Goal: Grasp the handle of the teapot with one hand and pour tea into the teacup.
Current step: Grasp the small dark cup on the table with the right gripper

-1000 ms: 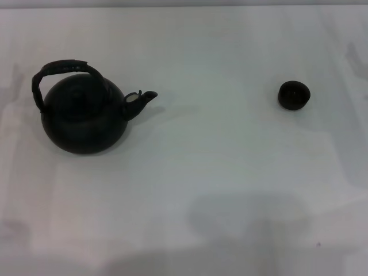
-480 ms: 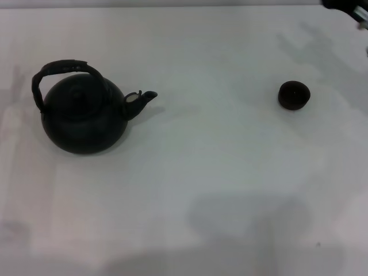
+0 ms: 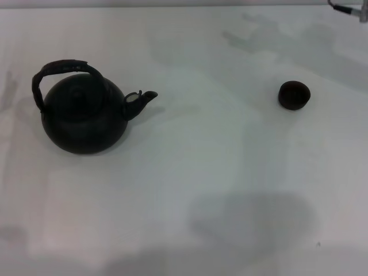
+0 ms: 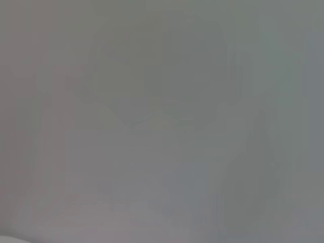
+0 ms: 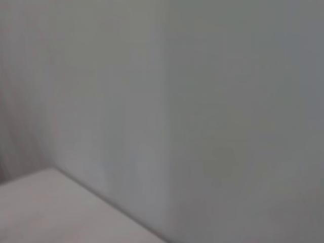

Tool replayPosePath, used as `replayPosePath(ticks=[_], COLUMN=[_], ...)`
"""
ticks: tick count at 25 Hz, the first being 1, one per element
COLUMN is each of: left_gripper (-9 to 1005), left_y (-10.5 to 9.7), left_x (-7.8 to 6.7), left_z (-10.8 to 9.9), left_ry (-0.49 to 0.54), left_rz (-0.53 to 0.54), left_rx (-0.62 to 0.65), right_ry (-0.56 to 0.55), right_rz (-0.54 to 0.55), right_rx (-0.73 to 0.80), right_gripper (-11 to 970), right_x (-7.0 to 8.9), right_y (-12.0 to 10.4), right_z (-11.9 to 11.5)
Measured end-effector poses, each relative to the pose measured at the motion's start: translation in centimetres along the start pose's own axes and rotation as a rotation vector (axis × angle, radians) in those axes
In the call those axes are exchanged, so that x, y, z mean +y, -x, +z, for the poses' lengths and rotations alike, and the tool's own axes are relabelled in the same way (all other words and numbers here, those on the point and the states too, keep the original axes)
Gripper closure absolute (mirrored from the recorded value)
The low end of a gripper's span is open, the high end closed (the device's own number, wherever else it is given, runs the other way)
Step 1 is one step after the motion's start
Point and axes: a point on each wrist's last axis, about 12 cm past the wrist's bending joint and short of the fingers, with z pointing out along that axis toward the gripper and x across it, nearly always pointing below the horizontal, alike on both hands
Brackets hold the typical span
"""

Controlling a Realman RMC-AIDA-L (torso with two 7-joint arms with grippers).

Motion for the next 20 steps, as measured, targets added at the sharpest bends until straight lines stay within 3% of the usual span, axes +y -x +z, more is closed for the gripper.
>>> replayPosePath(ticks=[4, 6, 10, 14, 20], left_gripper=[206, 206, 205, 205, 205], left_y=[0.0, 0.0, 0.1, 0.1, 0.1], left_x=[0.1, 0.1, 0.0, -0.1, -0.2], left_z=[-0.1, -0.1, 0.1, 0.2, 0.5], left_ry=[0.002, 0.002, -0.001, -0.002, -0.005], left_rz=[0.001, 0.001, 0.001, 0.001, 0.003], left_rx=[0.000, 0.000, -0.003, 0.000, 0.001], right_ry=[-0.028, -0.049, -0.062, -0.047, -0.107], right_rz=[-0.023, -0.043, -0.037, -0.057, -0.090], right_rx=[0.134, 0.279, 0.383, 0.470, 0.618], right_gripper=[141, 142, 143, 144, 146], right_x=[0.2, 0.8, 1.4, 2.5, 3.6], right_y=[2.0, 2.9, 3.5, 3.3, 2.2], right_z=[0.8, 1.2, 1.5, 2.2, 3.6])
